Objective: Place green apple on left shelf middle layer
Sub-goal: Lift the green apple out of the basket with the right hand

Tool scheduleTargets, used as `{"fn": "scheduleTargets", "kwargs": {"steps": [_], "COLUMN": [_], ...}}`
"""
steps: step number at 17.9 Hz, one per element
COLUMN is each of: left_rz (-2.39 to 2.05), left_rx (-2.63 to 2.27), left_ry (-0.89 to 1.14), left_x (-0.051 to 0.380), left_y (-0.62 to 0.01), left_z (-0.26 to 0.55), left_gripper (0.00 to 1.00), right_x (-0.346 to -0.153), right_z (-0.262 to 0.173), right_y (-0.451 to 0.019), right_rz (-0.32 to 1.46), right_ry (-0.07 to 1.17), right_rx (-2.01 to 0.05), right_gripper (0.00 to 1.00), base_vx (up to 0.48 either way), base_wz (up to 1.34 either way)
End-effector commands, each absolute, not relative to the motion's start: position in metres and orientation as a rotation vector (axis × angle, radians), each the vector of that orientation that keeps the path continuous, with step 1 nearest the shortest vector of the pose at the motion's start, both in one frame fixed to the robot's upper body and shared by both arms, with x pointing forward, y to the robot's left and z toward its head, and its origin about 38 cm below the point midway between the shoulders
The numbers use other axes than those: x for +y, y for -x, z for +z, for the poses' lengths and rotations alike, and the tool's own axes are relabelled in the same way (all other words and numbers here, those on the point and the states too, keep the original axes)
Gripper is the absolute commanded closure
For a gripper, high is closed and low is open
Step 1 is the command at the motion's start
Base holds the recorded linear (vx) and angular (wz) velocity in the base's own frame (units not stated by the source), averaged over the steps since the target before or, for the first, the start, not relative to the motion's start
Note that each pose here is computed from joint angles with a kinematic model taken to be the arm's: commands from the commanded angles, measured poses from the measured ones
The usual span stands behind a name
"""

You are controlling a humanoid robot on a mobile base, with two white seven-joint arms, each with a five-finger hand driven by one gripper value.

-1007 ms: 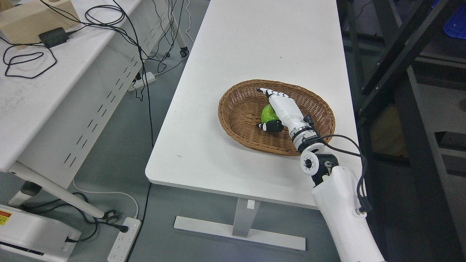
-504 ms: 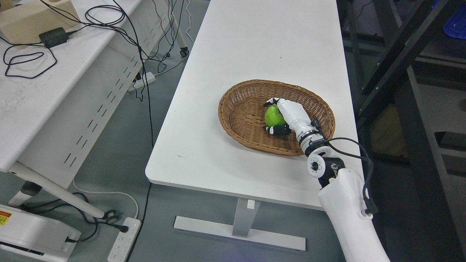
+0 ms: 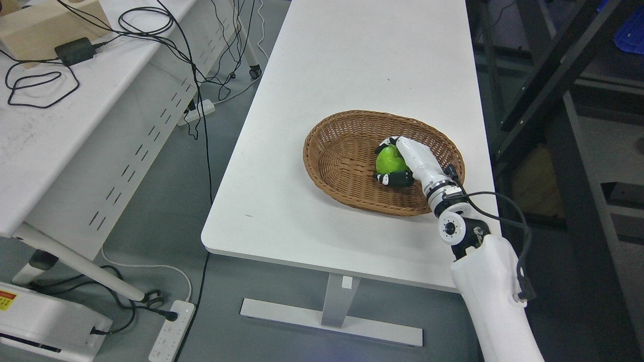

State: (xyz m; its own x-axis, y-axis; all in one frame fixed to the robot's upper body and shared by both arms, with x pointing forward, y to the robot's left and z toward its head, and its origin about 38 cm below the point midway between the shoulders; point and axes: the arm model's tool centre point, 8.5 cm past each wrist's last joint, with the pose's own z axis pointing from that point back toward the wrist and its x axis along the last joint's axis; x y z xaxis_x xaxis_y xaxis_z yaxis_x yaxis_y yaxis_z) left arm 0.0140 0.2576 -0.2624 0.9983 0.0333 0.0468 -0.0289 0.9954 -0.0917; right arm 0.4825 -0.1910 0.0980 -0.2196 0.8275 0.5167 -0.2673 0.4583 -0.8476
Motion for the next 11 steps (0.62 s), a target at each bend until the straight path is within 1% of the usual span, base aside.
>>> {"fn": "scheduleTargets", "kwargs": {"steps": [1, 2, 3, 4, 5, 7, 11], "left_rz": [0.027, 0.027, 0.029, 0.027, 0.027, 0.028, 0.027], "left_rx": [-0.070, -0.070, -0.071, -0.070, -0.070, -0.069, -0.070], "left_ry": [0.075, 0.075, 0.075, 0.075, 0.075, 0.075, 0.075], "left_x": [0.269, 0.269, 0.269, 0.269, 0.269, 0.269, 0.269], "left_y": [-0.028, -0.028, -0.028, -0.028, -0.028, -0.028, -0.028], "left_z": [-0.261, -0.261, -0.261, -0.261, -0.261, -0.261, -0.261], "left_gripper": [0.00, 0.00, 0.00, 0.00, 0.00, 0.00, 0.00], "right_x": [-0.268, -0.291, -0.306, -0.317, -0.321, -0.322, -0.321], "right_z": [0.143, 0.148, 0.149, 0.152, 0.156, 0.162, 0.148], "right_y": [-0.482, -0.480, -0.477, -0.473, -0.468, -0.453, -0.425], "right_rz": [0.593, 0.470, 0.373, 0.314, 0.287, 0.276, 0.245], "right_ry": [0.366, 0.326, 0.291, 0.279, 0.278, 0.300, 0.336], "right_rx": [-1.614, -1.641, -1.659, -1.681, -1.701, -1.737, -1.733], "right_gripper": [1.00, 1.00, 1.00, 1.00, 1.00, 1.00, 0.99], "base_vx": [0.000, 0.000, 0.000, 0.000, 0.000, 0.000, 0.000], "base_wz": [0.00, 0.00, 0.00, 0.00, 0.00, 0.00, 0.00]}}
